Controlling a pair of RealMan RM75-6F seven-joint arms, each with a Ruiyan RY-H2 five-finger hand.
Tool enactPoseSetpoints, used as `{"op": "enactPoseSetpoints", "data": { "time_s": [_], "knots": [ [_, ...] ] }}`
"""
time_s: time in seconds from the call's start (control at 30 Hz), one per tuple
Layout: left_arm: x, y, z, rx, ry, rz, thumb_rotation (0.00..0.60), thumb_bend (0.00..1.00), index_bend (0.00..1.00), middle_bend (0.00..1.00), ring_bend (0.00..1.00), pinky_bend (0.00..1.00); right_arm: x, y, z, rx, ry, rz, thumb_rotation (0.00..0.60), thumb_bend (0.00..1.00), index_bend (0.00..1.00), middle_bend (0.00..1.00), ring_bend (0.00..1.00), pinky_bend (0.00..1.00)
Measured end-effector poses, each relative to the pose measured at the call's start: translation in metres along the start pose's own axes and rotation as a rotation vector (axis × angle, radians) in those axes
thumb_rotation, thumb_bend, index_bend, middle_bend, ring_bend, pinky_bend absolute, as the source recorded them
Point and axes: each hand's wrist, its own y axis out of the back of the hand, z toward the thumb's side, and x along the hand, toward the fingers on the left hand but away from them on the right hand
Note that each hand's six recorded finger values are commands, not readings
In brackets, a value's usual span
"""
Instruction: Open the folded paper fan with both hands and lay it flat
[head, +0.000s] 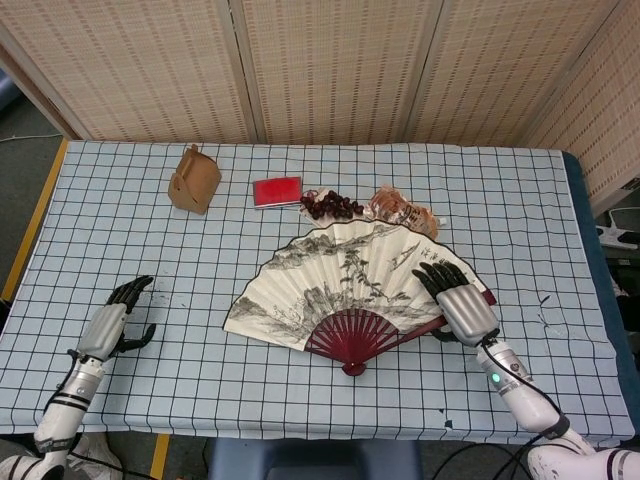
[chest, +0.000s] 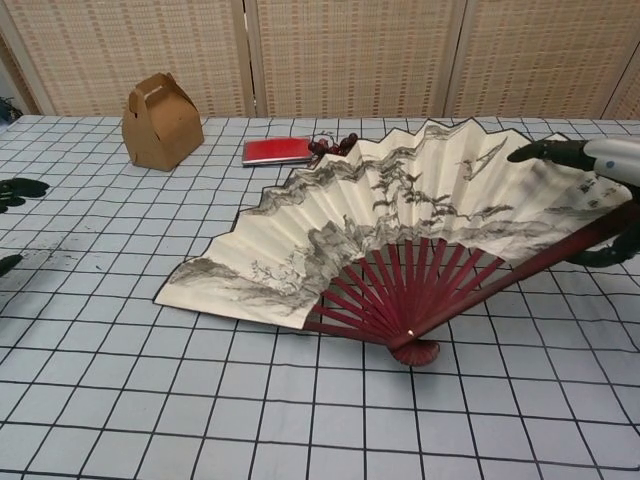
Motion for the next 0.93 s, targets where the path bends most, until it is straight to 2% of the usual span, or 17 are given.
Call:
{"op": "enactPoseSetpoints", "data": {
  "time_s": [0.07, 0.23, 0.37, 0.43, 0.5, 0.57, 0.7, 0.83, 0.93],
  "knots": [
    [-0.01, 0.005, -0.001, 0.013, -0.01, 0.001, 0.6, 0.43, 0.0, 0.0, 0.0, 0.03, 0.008, -0.004, -0.006, 0.046, -0.007, 0.051, 0.6, 0.13, 0.0, 0.0, 0.0, 0.0],
    [-0.037, 0.019, 0.006, -0.042, -0.029, 0.04, 0.6, 0.43, 0.0, 0.0, 0.0, 0.03, 0.026, -0.024, -0.014, 0.139, -0.012, 0.199, 0.6, 0.11, 0.0, 0.0, 0.0, 0.0],
    [-0.051, 0.025, 0.016, -0.07, -0.057, 0.046, 0.6, 0.43, 0.0, 0.0, 0.0, 0.04, 0.031, -0.031, -0.019, 0.159, -0.029, 0.244, 0.6, 0.1, 0.0, 0.0, 0.0, 0.0],
    [-0.056, 0.028, 0.018, -0.076, -0.063, 0.059, 0.6, 0.43, 0.0, 0.0, 0.0, 0.04, 0.033, -0.028, -0.017, 0.14, -0.031, 0.234, 0.6, 0.1, 0.0, 0.0, 0.0, 0.0],
    [-0.063, 0.036, 0.019, -0.069, -0.067, 0.081, 0.6, 0.44, 0.0, 0.0, 0.0, 0.04, 0.035, -0.02, -0.017, 0.12, -0.035, 0.198, 0.6, 0.1, 0.0, 0.0, 0.0, 0.0],
    [-0.07, 0.045, 0.02, -0.043, -0.069, 0.108, 0.6, 0.45, 0.0, 0.0, 0.0, 0.05, 0.04, -0.008, -0.018, 0.101, -0.044, 0.127, 0.6, 0.1, 0.0, 0.0, 0.0, 0.0],
    [-0.087, 0.063, 0.02, 0.077, -0.055, 0.156, 0.6, 0.45, 0.0, 0.0, 0.0, 0.04, 0.062, 0.021, -0.029, 0.085, -0.083, -0.057, 0.6, 0.1, 0.0, 0.0, 0.0, 0.0],
    [-0.102, 0.082, 0.02, 0.237, -0.019, 0.234, 0.6, 0.45, 0.0, 0.0, 0.0, 0.04, 0.114, 0.043, -0.055, 0.083, -0.189, -0.245, 0.6, 0.1, 0.0, 0.0, 0.0, 0.0],
    [-0.115, 0.095, 0.021, 0.342, 0.019, 0.289, 0.6, 0.45, 0.0, 0.0, 0.0, 0.07, 0.159, 0.047, -0.077, 0.061, -0.289, -0.327, 0.6, 0.1, 0.0, 0.0, 0.0, 0.0]
  ]
}}
